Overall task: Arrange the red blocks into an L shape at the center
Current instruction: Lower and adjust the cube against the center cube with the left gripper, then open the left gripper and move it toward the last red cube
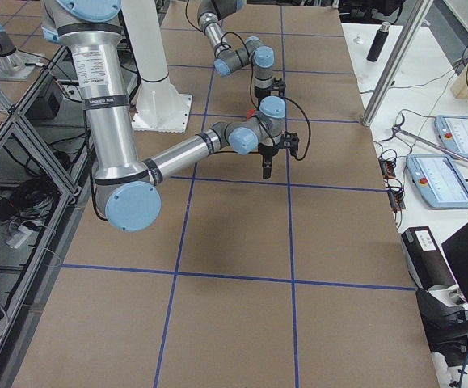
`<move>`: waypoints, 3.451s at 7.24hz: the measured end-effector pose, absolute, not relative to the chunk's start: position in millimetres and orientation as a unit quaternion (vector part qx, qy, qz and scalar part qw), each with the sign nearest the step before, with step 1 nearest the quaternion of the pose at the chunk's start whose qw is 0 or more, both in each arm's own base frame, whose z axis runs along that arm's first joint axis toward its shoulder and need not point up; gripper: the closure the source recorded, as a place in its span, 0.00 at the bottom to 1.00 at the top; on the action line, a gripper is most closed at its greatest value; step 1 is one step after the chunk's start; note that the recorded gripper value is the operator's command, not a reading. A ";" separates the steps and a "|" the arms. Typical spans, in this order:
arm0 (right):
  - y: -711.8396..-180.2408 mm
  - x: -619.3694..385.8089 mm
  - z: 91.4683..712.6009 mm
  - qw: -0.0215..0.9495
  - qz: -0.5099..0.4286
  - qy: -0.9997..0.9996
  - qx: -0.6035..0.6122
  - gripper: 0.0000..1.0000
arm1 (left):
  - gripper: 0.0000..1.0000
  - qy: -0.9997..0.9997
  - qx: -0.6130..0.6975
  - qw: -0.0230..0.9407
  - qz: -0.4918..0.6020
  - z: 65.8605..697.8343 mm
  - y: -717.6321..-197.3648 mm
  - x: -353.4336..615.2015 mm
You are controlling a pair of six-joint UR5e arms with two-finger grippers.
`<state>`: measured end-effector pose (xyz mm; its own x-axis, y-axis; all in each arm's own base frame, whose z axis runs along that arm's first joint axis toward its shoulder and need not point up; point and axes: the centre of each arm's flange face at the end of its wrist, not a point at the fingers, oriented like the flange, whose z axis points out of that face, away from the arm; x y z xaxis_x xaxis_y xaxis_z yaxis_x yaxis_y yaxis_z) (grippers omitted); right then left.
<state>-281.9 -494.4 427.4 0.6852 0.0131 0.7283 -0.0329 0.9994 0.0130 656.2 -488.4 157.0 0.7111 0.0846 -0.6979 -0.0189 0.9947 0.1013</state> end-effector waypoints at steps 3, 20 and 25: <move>-494.5 -281.9 428.8 0.918 0.013 -0.395 0.012 0.00 | 1.00 0.381 0.045 0.923 0.025 153.9 -490.8 656.8; -494.1 -280.8 427.4 0.918 0.014 -0.397 0.013 0.00 | 0.01 0.389 0.033 0.921 -0.003 134.7 -486.3 662.1; -494.8 -279.3 425.8 0.918 0.014 -0.397 0.015 0.00 | 0.01 0.412 0.067 0.909 0.009 247.9 -488.0 454.5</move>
<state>-279.3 -494.8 425.8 0.6841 0.0140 0.7293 -0.0379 0.9991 0.0164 454.5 -488.0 247.9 0.6608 0.0717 -0.7471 0.0389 0.9908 0.1295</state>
